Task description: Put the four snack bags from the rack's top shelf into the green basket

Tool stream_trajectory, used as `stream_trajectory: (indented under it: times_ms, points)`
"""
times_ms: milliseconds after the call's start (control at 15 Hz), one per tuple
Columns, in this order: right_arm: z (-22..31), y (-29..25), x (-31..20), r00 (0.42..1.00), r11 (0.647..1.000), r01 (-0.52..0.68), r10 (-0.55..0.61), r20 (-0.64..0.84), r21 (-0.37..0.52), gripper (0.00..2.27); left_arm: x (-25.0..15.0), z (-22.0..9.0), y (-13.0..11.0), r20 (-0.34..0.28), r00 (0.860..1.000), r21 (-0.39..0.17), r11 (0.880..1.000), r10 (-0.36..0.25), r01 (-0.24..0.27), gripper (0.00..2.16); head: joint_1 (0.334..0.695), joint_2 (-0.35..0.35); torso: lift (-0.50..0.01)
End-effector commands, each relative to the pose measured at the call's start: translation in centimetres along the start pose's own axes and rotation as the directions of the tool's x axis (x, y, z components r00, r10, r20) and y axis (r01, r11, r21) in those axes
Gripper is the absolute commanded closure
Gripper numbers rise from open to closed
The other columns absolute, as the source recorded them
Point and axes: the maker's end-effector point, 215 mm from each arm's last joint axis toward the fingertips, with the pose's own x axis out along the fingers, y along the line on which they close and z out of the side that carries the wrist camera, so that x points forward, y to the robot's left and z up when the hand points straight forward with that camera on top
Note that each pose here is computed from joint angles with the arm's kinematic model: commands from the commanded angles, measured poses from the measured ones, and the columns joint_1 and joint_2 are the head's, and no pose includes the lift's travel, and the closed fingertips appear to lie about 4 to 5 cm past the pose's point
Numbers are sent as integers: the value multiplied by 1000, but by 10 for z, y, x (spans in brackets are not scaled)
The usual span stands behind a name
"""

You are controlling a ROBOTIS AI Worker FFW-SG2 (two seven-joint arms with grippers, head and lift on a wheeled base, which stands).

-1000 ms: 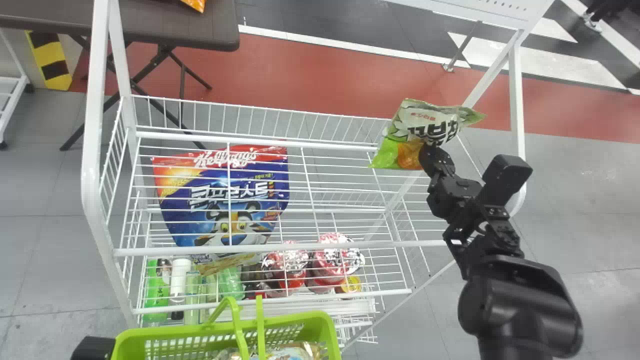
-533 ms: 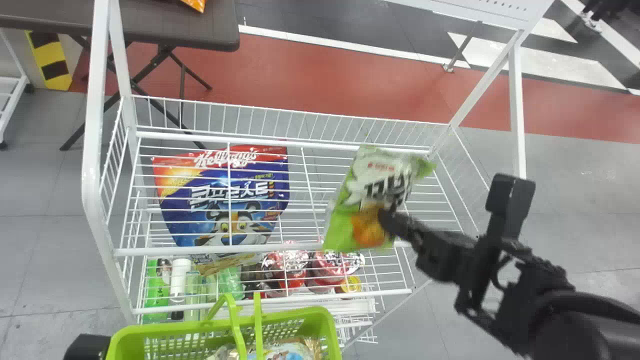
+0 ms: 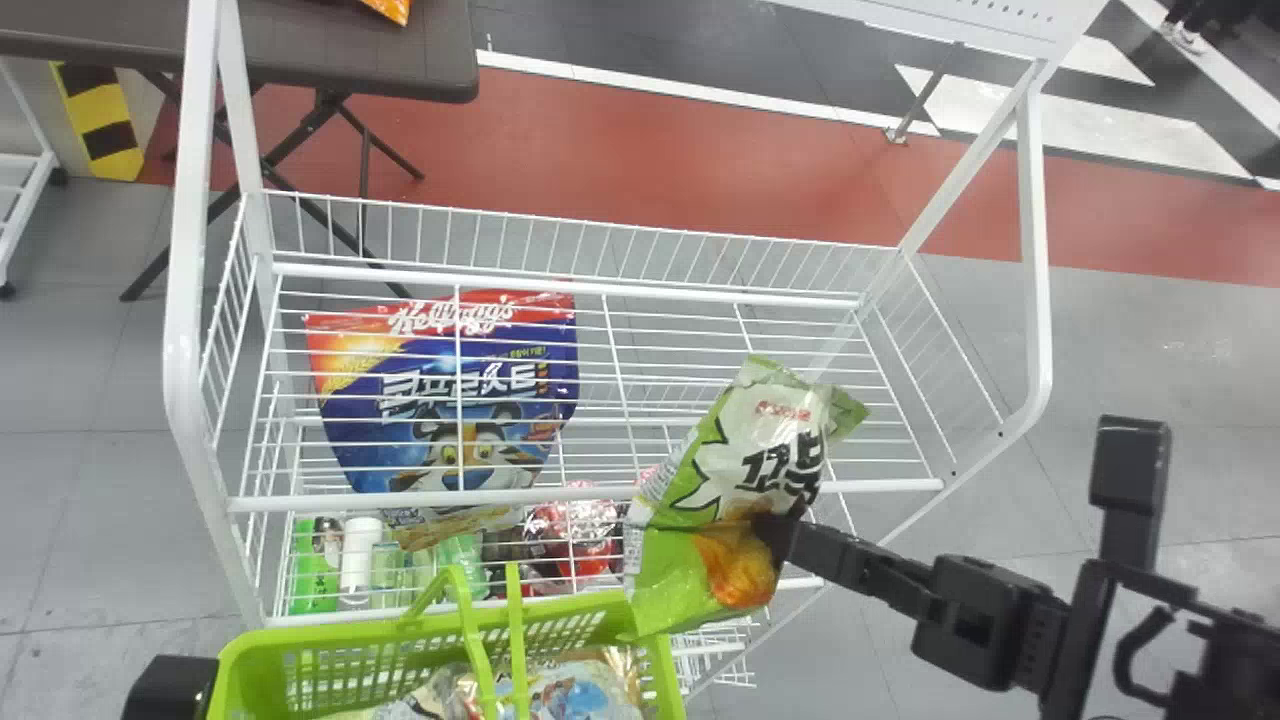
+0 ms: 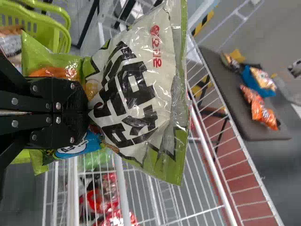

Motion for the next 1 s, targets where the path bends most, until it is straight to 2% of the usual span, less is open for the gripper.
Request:
stream_trajectory:
  times_ms: [0, 267, 533, 800, 933]
  points:
    - [-13, 4, -4, 999, 1000, -19, 19, -32, 9, 2182, -1, 5, 0, 7, 1000, 14, 1000, 7, -7, 1544, 695, -350, 0]
    - [-71, 20, 11, 983, 997, -60, 68, -170, 53, 2179, -2, 11, -3, 11, 1000, 33, 999, 4, -5, 1544, 695, -350, 0]
    - [-90, 32, 16, 968, 995, -92, 100, -229, 45, 2179, -2, 13, -5, 13, 1000, 39, 999, 2, -2, 1544, 695, -350, 0]
    - [-153, 42, 24, 916, 994, -101, 112, -386, 49, 2179, -3, 15, -11, 17, 1000, 47, 999, -5, 4, 1544, 695, -350, 0]
    - [-174, 58, 30, 892, 986, -140, 167, -420, 95, 2179, 0, 12, -15, 14, 1000, 43, 999, -13, 13, 1544, 695, -350, 0]
